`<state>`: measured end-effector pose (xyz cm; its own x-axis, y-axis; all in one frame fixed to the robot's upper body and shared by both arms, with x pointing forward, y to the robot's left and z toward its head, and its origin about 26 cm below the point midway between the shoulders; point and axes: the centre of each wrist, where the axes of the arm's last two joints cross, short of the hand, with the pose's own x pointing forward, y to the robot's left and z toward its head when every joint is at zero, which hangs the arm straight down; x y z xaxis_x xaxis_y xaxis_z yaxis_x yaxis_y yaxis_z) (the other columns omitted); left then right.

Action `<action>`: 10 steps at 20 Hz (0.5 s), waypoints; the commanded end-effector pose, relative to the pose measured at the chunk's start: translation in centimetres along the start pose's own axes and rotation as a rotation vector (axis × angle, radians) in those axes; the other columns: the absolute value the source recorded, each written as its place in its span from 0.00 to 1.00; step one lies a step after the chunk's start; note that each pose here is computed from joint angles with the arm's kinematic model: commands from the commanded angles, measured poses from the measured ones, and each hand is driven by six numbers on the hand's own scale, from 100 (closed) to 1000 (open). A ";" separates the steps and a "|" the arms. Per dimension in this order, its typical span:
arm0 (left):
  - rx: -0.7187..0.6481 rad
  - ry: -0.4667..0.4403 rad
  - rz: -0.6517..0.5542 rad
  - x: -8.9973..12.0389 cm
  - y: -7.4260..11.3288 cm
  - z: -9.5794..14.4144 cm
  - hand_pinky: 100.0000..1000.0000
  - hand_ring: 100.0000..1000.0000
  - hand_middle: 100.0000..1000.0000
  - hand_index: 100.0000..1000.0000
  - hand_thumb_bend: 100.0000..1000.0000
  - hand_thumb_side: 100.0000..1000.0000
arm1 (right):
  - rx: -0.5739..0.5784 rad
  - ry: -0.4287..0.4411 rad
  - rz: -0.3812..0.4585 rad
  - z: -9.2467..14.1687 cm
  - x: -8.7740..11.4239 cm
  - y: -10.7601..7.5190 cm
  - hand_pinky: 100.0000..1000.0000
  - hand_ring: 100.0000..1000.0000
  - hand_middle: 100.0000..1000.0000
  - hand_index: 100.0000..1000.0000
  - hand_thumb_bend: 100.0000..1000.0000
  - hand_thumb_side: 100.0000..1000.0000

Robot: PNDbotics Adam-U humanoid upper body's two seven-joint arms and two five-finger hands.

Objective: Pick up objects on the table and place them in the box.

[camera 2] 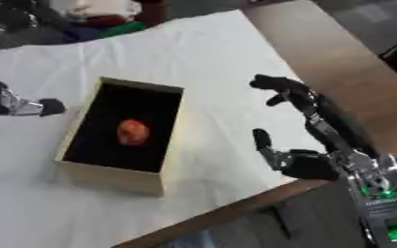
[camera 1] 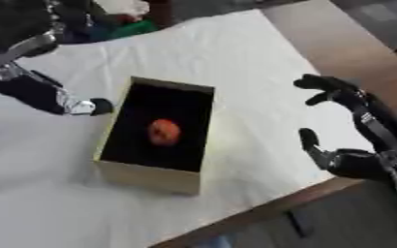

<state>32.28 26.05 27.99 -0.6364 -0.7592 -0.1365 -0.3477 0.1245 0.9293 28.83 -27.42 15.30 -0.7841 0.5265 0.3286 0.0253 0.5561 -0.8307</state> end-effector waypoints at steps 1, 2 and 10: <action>0.144 0.074 0.049 -0.3 0.5 1.4 0.79 0.75 0.72 0.87 0.52 0.54 | -0.013 -0.004 0.031 -0.1 0.2 -0.8 0.68 0.89 0.85 1.00 0.00 0.21; 0.171 0.101 0.074 -0.3 0.0 1.8 0.79 0.75 0.72 0.87 0.51 0.55 | -0.014 -0.003 0.032 0.0 0.2 -0.8 0.68 0.89 0.85 1.00 0.00 0.21; 0.361 0.241 0.234 -0.2 -2.9 3.7 0.78 0.72 0.69 0.86 0.43 0.58 | -0.023 0.007 0.029 0.0 0.1 -0.6 0.67 0.89 0.85 1.00 0.00 0.21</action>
<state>31.18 28.02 23.32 -0.5570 -0.8096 0.1851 -0.4220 0.4678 0.7765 28.81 -27.45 15.23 -0.7756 0.5370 0.3318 0.0367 0.5632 -0.8255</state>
